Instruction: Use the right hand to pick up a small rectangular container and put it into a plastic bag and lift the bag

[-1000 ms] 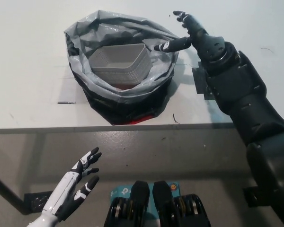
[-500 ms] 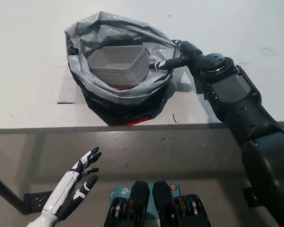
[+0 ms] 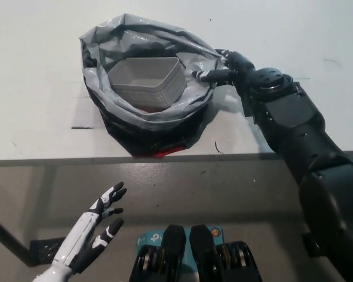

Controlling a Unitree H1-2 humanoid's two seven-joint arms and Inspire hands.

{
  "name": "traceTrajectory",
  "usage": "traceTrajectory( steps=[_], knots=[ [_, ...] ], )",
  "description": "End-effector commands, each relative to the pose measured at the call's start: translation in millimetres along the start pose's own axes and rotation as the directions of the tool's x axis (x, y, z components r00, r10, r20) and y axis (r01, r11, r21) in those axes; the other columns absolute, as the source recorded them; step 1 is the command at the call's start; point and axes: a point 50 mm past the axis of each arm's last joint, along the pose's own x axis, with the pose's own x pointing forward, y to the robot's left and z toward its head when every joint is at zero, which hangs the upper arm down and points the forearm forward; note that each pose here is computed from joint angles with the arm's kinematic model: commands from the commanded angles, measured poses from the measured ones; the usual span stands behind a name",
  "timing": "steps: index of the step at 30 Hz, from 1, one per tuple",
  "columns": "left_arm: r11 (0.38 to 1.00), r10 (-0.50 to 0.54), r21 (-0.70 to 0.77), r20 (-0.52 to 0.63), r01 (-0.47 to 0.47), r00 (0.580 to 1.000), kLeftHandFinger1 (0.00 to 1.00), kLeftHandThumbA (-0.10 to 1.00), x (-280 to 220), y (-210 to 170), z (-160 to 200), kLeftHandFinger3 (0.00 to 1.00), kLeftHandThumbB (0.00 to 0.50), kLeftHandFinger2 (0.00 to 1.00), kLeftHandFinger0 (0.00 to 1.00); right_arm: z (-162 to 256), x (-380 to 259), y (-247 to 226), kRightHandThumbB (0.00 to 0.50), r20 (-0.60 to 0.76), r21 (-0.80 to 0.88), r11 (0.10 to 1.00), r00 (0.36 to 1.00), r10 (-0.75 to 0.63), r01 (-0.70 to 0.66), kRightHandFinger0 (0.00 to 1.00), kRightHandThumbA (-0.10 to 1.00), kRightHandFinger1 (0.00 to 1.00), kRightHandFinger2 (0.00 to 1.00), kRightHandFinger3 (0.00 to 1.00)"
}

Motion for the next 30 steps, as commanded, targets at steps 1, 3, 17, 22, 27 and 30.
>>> traceTrajectory(
  steps=[1,3,17,22,27,30],
  knots=[
    [0.999,0.015,0.045,0.065,-0.018,0.998,1.00,0.91,4.1,9.7,12.0,1.00,0.255,1.00,0.89,71.4,-8.3,9.7,0.266,0.157,0.260,0.964,0.983,-0.094,0.051,0.00,0.05,0.10,0.33,0.59],
    [0.999,0.015,0.046,0.068,-0.018,0.998,1.00,0.91,5.1,10.5,12.1,1.00,0.255,1.00,0.89,73.8,-8.8,7.6,0.248,0.169,0.383,0.924,0.982,-0.086,0.015,0.00,-0.07,0.32,0.77,0.57],
    [0.999,0.015,0.041,0.070,-0.018,0.997,0.96,0.86,9.2,12.7,13.9,1.00,0.247,1.00,0.86,79.6,-9.0,-5.5,0.245,0.096,0.690,0.723,0.994,-0.050,-0.030,0.00,-0.10,0.12,0.58,0.53],
    [0.999,0.013,0.039,0.072,-0.016,0.997,0.95,0.86,9.8,12.7,14.8,1.00,0.243,1.00,0.85,88.6,-11.0,-5.8,0.215,0.098,0.698,0.715,0.994,-0.042,-0.039,0.00,-0.10,0.11,0.58,0.50],
    [0.999,0.017,0.043,0.077,-0.020,0.997,0.94,0.85,10.7,12.8,16.5,1.00,0.240,1.00,0.84,125.3,-20.9,1.8,0.180,0.157,0.684,0.725,0.987,-0.033,-0.084,0.00,-0.10,0.14,0.66,0.43],
    [0.999,0.015,0.048,0.076,-0.019,0.997,0.94,0.85,11.3,13.3,16.7,1.00,0.237,1.00,0.84,151.2,-29.7,7.3,0.165,0.217,0.651,0.747,0.976,-0.014,-0.134,0.00,-0.10,0.15,0.66,0.54]
  ],
)
